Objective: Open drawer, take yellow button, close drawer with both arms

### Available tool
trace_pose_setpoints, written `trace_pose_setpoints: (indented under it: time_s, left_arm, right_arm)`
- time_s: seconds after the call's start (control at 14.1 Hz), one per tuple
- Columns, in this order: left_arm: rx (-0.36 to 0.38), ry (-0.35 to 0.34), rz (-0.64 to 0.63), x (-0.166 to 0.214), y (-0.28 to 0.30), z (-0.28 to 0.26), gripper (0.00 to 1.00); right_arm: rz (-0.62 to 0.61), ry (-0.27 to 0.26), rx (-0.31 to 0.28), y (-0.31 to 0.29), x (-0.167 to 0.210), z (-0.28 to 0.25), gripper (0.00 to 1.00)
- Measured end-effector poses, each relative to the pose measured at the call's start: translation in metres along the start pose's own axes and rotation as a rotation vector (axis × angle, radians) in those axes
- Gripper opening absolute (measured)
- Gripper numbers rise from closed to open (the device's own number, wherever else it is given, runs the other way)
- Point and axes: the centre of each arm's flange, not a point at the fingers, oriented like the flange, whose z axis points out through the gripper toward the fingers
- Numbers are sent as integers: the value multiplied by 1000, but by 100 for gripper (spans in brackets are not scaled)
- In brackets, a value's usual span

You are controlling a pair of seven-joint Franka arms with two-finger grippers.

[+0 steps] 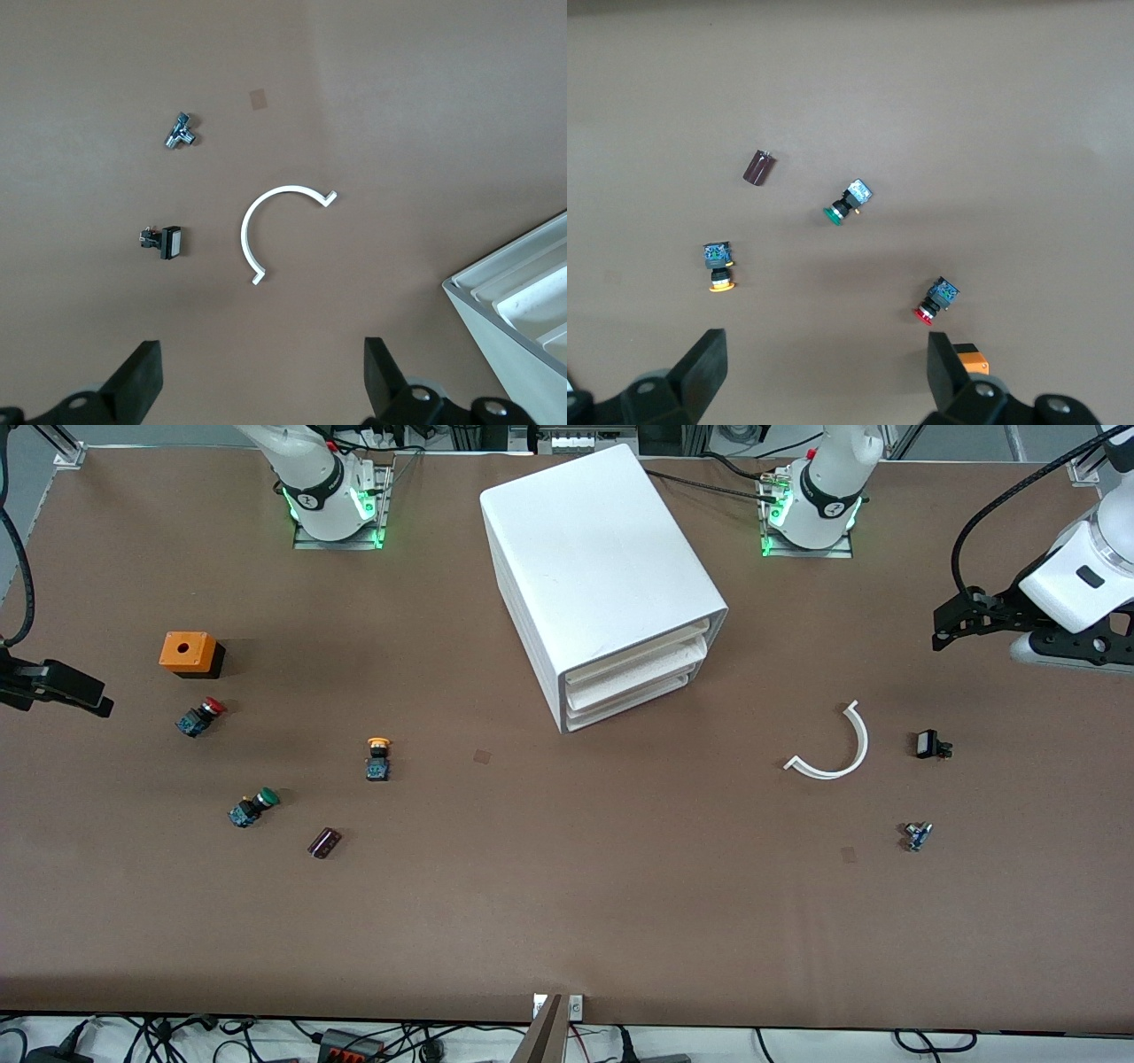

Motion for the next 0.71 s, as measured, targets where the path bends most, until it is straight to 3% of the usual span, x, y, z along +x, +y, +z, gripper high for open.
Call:
trace_pose_setpoints:
  time_s: [0.71]
  left_arm:
    - [0,-1,2,1,1,0,100]
  right_arm:
    - [-6,-28,1,3,-46,21,100]
